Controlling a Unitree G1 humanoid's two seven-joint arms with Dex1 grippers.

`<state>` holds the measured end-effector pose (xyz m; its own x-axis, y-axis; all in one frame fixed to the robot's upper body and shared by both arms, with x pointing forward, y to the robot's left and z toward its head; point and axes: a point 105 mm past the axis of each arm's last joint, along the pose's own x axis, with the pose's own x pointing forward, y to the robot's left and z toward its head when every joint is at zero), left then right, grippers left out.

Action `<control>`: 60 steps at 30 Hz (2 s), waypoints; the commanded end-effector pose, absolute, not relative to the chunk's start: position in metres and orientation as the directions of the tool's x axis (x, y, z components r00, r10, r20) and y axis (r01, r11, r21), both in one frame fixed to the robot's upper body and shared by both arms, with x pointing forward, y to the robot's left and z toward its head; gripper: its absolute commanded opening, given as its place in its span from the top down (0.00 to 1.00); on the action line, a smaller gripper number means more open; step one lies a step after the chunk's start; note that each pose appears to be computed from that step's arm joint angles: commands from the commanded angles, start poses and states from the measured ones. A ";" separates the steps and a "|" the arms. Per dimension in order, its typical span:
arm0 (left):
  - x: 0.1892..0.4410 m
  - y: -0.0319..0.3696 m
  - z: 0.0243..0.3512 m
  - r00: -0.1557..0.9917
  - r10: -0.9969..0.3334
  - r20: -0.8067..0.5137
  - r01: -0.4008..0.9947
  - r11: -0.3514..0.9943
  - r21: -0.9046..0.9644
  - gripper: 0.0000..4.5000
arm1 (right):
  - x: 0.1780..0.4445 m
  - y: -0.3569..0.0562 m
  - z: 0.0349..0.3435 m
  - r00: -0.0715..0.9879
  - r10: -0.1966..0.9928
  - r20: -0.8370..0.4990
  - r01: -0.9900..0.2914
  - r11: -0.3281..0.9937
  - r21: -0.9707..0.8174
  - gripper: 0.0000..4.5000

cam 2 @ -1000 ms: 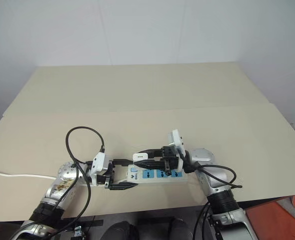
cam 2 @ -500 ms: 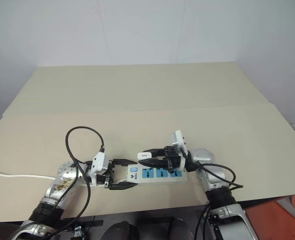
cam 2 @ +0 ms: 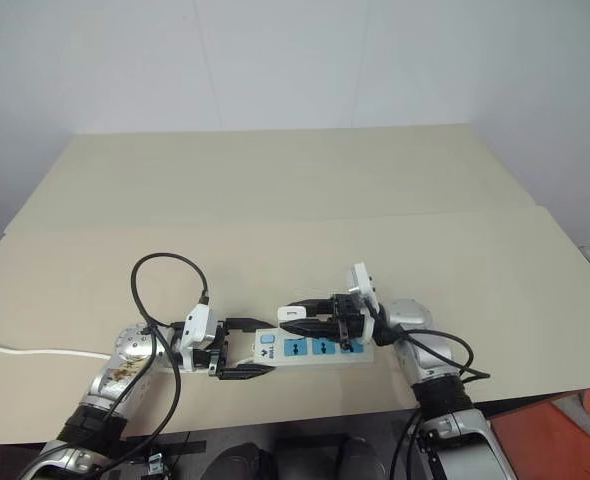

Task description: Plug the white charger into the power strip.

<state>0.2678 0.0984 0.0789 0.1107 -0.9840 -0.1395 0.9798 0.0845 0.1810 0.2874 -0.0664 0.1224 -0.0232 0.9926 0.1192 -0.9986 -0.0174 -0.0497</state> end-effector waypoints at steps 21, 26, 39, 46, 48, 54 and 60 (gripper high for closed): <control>0.273 0.106 0.076 0.167 -0.972 -0.168 0.973 0.135 0.187 0.28 | 0.290 -0.064 0.096 -0.004 0.996 0.094 -0.999 -0.001 -0.033 0.74; 0.272 0.107 0.076 0.170 -0.971 -0.168 0.973 0.138 0.186 0.28 | 0.286 -0.071 0.089 -0.017 0.998 0.056 -1.000 -0.016 -0.016 0.74; 0.273 0.105 0.076 0.165 -0.972 -0.168 0.973 0.132 0.187 0.28 | 0.281 -0.077 0.073 0.011 1.000 0.017 -1.000 0.011 0.005 0.74; 0.272 0.105 0.075 0.167 -0.971 -0.170 0.973 0.135 0.185 0.28 | 0.276 -0.069 0.069 -0.003 1.000 0.021 -1.000 -0.003 0.027 0.74; 0.273 0.105 0.075 0.169 -0.971 -0.169 0.973 0.137 0.185 0.28 | 0.275 -0.067 0.068 -0.005 1.000 0.025 -0.999 -0.006 0.032 0.74; 0.272 0.106 0.075 0.173 -0.970 -0.170 0.973 0.141 0.184 0.28 | 0.272 -0.067 0.067 -0.004 1.000 0.028 -0.999 -0.005 0.040 0.74; 0.273 0.106 0.075 0.173 -0.971 -0.168 0.973 0.142 0.182 0.28 | 0.270 -0.070 0.067 -0.007 1.000 0.029 -0.999 -0.008 0.045 0.74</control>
<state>0.2680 0.1007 0.0750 0.1245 -0.9800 -0.1550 0.9804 0.0975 0.1712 0.2823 -0.0662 0.1076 0.0021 0.9884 0.1521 -0.9950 0.0172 -0.0981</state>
